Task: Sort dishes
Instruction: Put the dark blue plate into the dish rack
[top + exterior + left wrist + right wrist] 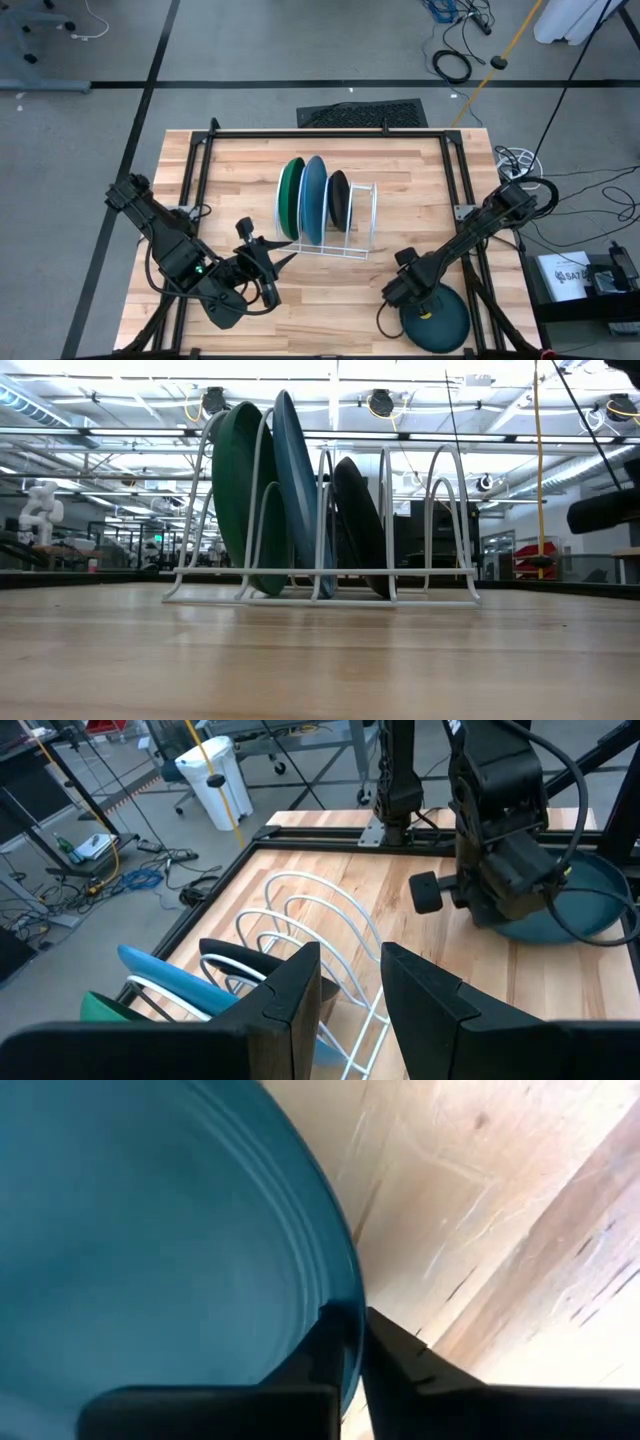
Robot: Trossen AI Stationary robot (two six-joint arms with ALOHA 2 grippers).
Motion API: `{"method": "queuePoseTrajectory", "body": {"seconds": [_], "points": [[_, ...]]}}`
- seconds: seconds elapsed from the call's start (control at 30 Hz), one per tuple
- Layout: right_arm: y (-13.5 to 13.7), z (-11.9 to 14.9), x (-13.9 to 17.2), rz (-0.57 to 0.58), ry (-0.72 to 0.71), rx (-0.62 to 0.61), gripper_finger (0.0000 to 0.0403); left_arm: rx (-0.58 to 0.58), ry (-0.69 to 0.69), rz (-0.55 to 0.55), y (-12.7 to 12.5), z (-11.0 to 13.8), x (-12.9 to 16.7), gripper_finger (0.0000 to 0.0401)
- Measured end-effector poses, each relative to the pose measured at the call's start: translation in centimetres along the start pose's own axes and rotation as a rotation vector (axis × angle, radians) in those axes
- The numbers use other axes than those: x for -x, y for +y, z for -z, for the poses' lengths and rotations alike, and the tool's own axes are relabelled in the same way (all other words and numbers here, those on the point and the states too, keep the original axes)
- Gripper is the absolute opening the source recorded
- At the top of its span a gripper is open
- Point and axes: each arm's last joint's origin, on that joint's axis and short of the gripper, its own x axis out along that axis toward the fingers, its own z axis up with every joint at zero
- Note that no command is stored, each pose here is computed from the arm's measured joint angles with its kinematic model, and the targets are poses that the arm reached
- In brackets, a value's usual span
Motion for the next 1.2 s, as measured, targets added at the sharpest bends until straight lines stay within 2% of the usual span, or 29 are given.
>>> {"method": "queuePoseTrajectory", "body": {"seconds": [0.17,0.27,0.57,0.67,0.87,0.97,1.03,1.2], "points": [[0.0,0.4,0.9,0.009,-0.036,-0.005,0.0006,0.000,0.000,0.000,0.0,0.0,0.0,0.0118],[-0.1,1.1,2.3,0.062,-0.104,-0.027,0.0003,0.000,0.000,0.000,0.0,0.0,0.0,0.0118],[-0.8,5.3,8.3,0.222,-0.359,-0.160,0.0001,0.001,-0.004,-0.006,0.0,0.0,0.0,0.0118],[-0.8,7.0,10.8,0.288,-0.489,-0.190,0.0001,0.001,-0.003,-0.010,0.1,0.0,-0.1,0.0118],[-0.3,10.5,16.3,0.384,-0.784,-0.174,0.0001,0.001,-0.003,-0.011,0.1,0.0,-0.1,0.0118],[-0.1,12.1,19.0,0.504,-0.928,-0.151,0.0000,-0.003,-0.001,-0.012,0.1,0.0,-0.1,0.0118],[0.0,12.8,20.8,0.635,-1.023,-0.133,0.0000,-0.005,0.000,-0.014,0.1,0.0,-0.1,0.0118],[-0.3,13.0,24.3,0.908,-1.181,-0.059,0.0000,-0.001,0.002,-0.021,0.3,-0.1,-0.4,0.0118]]}}
